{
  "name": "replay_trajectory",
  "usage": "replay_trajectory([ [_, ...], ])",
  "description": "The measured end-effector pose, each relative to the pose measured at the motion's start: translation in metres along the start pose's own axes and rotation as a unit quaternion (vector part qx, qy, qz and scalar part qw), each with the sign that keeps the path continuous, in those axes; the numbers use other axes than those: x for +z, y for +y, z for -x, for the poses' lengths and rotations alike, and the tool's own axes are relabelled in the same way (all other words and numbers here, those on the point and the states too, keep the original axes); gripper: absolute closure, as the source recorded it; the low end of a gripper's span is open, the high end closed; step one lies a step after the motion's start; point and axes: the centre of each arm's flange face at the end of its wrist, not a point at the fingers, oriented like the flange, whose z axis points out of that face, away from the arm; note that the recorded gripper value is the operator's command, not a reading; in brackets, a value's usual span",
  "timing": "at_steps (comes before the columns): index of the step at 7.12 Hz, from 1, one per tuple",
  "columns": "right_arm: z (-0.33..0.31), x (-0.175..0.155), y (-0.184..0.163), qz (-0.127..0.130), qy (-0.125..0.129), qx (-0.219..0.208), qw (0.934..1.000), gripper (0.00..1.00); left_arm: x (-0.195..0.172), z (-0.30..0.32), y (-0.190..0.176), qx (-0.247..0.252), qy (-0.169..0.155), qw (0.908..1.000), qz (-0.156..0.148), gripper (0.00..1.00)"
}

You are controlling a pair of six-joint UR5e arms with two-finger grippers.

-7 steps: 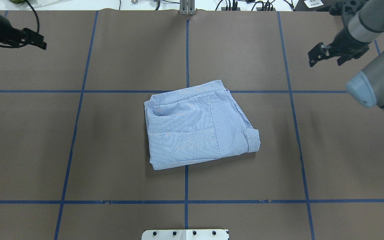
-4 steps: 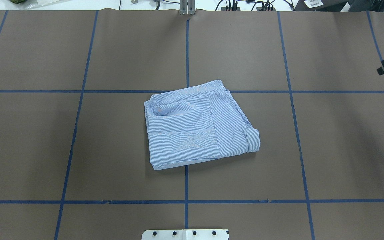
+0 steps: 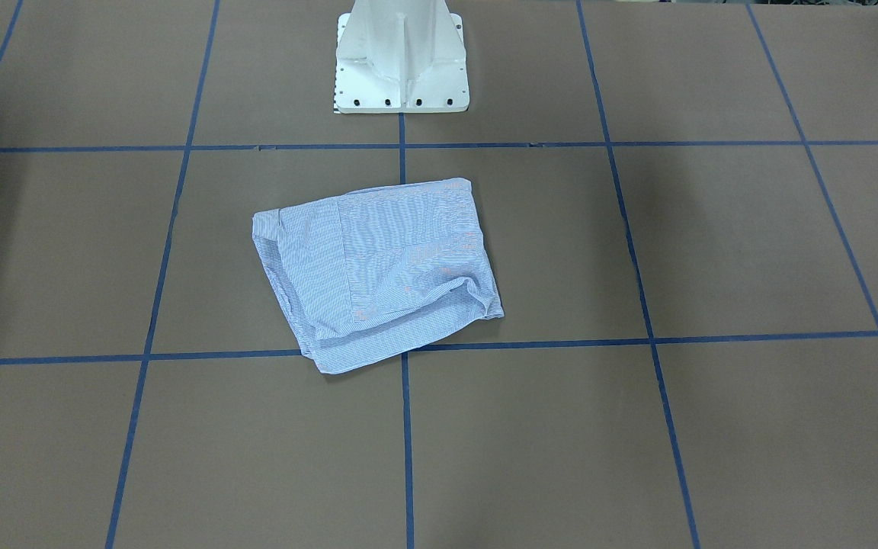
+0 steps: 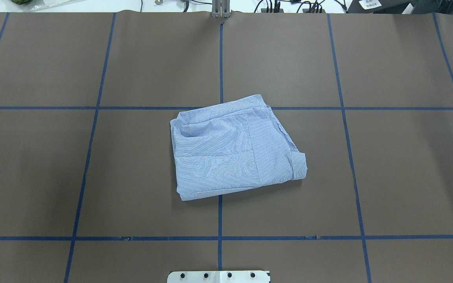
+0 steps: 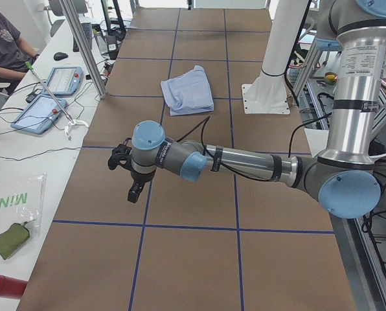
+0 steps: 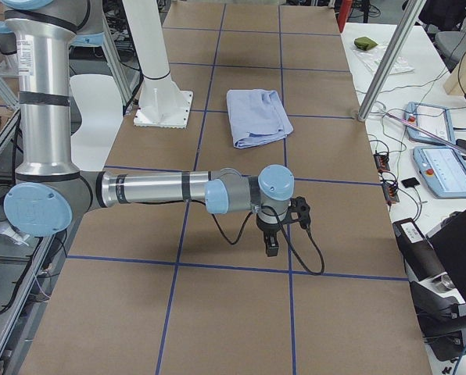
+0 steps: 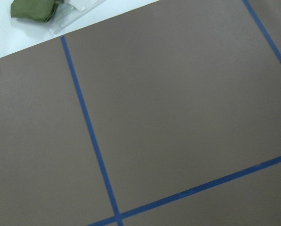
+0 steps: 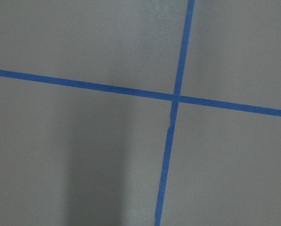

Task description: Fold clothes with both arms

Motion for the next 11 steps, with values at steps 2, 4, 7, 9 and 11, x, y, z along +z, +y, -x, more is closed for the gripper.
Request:
replay_trajectory([
  [2, -0.025, 0.006, 0.022, 0.007, 0.011, 0.024, 0.9996, 0.0, 0.014, 0.014, 0.016, -0.018, -0.007, 0.9997, 0.017, 0.01],
  [4, -0.042, 0.02, 0.027, 0.022, 0.02, 0.04, 0.9988, 0.0, 0.016, 0.015, 0.016, -0.023, -0.009, 0.9995, 0.021, 0.01],
  [7, -0.033, 0.012, 0.021, 0.017, 0.016, 0.042, 0.9989, 0.0, 0.018, 0.018, 0.024, -0.058, -0.01, 0.9963, 0.062, 0.01],
  [9, -0.019, 0.001, 0.01, 0.032, 0.004, 0.056, 0.9979, 0.0, 0.017, 0.019, 0.031, -0.066, -0.009, 0.9948, 0.077, 0.01],
  [11, 0.0, -0.015, 0.0, 0.05, -0.003, 0.073, 0.9961, 0.0, 0.015, 0.021, 0.034, -0.051, -0.007, 0.9936, 0.1, 0.01],
])
